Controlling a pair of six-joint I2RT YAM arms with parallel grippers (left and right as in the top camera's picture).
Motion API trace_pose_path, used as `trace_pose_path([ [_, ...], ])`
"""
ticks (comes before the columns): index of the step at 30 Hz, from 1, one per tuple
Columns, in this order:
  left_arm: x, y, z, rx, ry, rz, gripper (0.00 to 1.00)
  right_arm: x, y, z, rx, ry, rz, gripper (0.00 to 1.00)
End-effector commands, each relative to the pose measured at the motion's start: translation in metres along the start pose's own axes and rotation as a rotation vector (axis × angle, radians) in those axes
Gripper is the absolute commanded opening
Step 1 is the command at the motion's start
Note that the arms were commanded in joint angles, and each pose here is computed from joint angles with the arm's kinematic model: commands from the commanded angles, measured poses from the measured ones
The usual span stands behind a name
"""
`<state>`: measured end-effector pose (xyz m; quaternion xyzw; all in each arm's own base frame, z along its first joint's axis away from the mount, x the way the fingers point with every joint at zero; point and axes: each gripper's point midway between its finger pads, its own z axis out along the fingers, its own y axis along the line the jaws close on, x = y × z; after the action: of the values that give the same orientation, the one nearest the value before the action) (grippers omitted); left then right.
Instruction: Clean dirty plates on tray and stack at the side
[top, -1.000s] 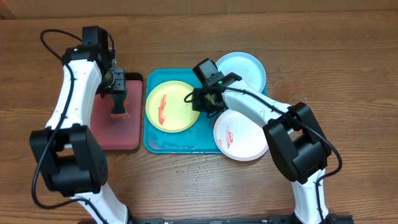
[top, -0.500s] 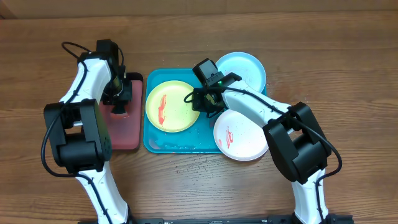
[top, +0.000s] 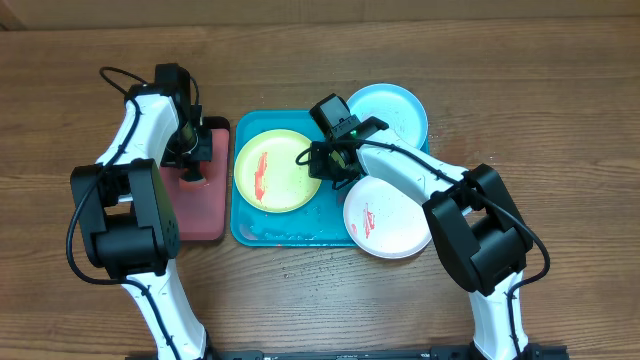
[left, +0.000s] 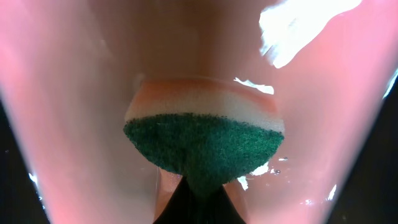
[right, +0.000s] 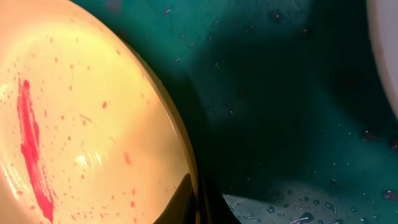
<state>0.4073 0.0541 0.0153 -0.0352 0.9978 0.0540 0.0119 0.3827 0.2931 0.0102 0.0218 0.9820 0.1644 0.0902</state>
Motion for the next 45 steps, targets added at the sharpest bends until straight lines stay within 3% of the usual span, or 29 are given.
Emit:
trace_pose_path([
  [1, -0.005, 0.001, 0.008, 0.002, -0.003, -0.002, 0.04, -0.008, -0.001, 0.003, 0.019, -0.023, 0.004, 0.04],
  [10, 0.023, -0.009, 0.042, 0.035, 0.050, 0.000, 0.04, -0.008, -0.001, 0.003, 0.018, -0.023, 0.004, 0.04],
  [16, 0.017, -0.009, 0.035, 0.043, 0.038, -0.002, 0.04, -0.008, -0.001, 0.003, 0.018, -0.023, 0.004, 0.04],
  [29, -0.044, -0.006, -0.086, 0.077, -0.113, 0.004, 0.04, -0.010, 0.000, 0.002, -0.019, -0.008, 0.019, 0.04],
  [37, -0.027, -0.084, -0.104, 0.345, -0.062, 0.119, 0.04, -0.021, -0.011, -0.003, -0.068, 0.018, 0.075, 0.04],
  [45, -0.010, -0.137, -0.076, 0.311, -0.030, 0.220, 0.04, -0.022, -0.019, -0.005, -0.062, 0.026, 0.089, 0.04],
])
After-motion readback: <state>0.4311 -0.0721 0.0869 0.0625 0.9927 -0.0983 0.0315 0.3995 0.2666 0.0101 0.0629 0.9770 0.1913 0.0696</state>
